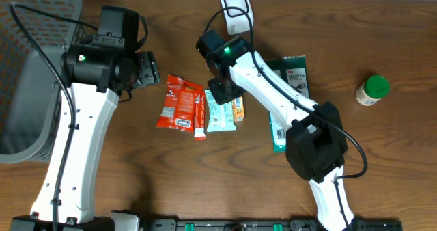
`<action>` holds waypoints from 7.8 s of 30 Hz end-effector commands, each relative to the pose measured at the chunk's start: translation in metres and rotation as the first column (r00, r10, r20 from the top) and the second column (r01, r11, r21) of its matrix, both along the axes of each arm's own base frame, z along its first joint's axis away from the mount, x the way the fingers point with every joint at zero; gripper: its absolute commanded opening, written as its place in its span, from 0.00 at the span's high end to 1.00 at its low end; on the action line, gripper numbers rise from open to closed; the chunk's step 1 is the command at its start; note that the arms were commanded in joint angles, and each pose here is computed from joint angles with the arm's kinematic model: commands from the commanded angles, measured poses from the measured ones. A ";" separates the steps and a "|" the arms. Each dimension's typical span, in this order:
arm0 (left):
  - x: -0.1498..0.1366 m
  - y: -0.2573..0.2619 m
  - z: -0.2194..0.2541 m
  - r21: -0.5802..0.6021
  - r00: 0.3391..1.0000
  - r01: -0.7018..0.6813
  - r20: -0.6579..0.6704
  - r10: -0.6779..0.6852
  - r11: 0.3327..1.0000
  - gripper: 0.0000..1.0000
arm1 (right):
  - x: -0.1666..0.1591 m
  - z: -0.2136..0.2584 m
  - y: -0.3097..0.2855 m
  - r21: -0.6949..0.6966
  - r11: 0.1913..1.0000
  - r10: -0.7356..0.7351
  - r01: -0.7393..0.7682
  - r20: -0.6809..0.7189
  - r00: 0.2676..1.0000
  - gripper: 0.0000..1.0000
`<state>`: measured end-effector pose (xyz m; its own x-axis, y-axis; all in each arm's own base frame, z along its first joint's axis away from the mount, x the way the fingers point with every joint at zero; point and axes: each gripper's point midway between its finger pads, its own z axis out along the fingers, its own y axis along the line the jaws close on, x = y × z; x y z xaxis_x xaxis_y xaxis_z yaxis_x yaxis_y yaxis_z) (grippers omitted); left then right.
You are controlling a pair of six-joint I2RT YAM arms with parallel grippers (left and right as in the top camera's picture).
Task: Scan the item barcode
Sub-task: 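Move the right gripper back over the orange tissue box, then grasp the orange Kleenex tissue box with the right gripper, then lift the tissue box and carry it toward the scanner, then hold the tissue box in front of the white scanner, then carry the tissue box right and set it beside the jar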
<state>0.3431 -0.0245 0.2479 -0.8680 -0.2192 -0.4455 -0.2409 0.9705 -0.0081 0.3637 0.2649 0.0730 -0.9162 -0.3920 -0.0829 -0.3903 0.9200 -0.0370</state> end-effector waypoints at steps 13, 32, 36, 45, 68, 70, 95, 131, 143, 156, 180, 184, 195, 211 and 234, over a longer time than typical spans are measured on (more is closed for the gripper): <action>-0.001 0.003 -0.001 0.006 1.000 -0.019 -0.004 0.019 1.000 0.22 | -0.016 -0.018 -0.003 0.002 1.000 -0.019 0.019 -0.055 0.998 0.99; -0.001 0.003 -0.001 0.007 1.000 -0.018 -0.004 0.018 1.000 0.22 | 0.005 -0.013 -0.059 -0.139 0.984 -0.110 0.112 0.019 0.994 0.99; -0.001 0.003 -0.001 0.006 1.000 -0.019 -0.004 0.019 1.000 0.22 | 0.002 -0.009 -0.053 -0.110 0.988 -0.104 0.105 0.012 0.994 0.91; -0.001 0.003 -0.001 0.006 1.000 -0.019 -0.004 0.019 1.000 0.22 | -0.001 -0.010 -0.051 -0.101 0.963 -0.249 0.250 0.022 0.968 0.62; -0.001 0.003 -0.001 0.006 1.000 -0.019 -0.004 0.019 1.000 0.22 | -0.005 -0.032 -0.050 -0.184 0.934 -0.279 0.308 0.165 0.946 0.69; -0.001 0.003 -0.001 0.006 1.000 -0.019 -0.004 0.019 1.000 0.22 | -0.007 -0.039 -0.051 -0.185 0.934 -0.278 0.307 0.164 0.946 0.71; -0.001 0.003 -0.001 0.007 1.000 -0.019 -0.004 0.019 1.000 0.22 | 0.003 0.050 -0.026 0.315 0.936 -0.163 0.158 -0.010 0.987 0.99; -0.001 0.003 -0.001 0.006 1.000 -0.019 -0.004 0.019 1.000 0.22 | 0.257 0.200 -0.035 0.968 0.172 -0.460 0.184 -0.086 0.884 0.99; -0.001 0.003 -0.001 0.006 1.000 -0.019 -0.004 0.019 1.000 0.22 | 0.302 0.075 -0.035 0.942 0.073 -0.490 0.328 -0.253 0.834 0.99; -0.001 0.003 -0.001 0.007 1.000 -0.019 -0.004 0.019 1.000 0.22 | 0.296 0.064 -0.027 0.952 0.110 -0.441 0.287 -0.213 0.872 0.99; -0.001 0.003 -0.001 0.006 1.000 -0.019 -0.004 0.019 1.000 0.22 | 0.099 0.234 -0.131 0.575 0.805 -0.329 0.146 0.228 0.916 0.99; -0.001 0.003 -0.001 0.007 1.000 -0.018 -0.004 0.018 1.000 0.22 | 0.069 0.202 -0.178 0.315 0.899 -0.371 0.303 0.180 0.911 0.99; -0.001 0.003 -0.001 0.006 1.000 -0.019 -0.004 0.019 1.000 0.22 | 0.046 0.117 -0.224 -0.031 0.918 -0.394 0.396 0.057 0.917 0.99; -0.001 0.003 -0.001 0.007 1.000 -0.018 -0.004 0.018 1.000 0.22 | 0.023 -0.002 -0.279 -0.368 0.849 -0.387 0.379 0.057 0.920 0.99; -0.001 0.003 -0.001 0.007 1.000 -0.019 -0.004 0.019 1.000 0.22 | 0.020 -0.055 -0.372 -0.421 0.781 -0.442 0.461 0.148 0.885 0.99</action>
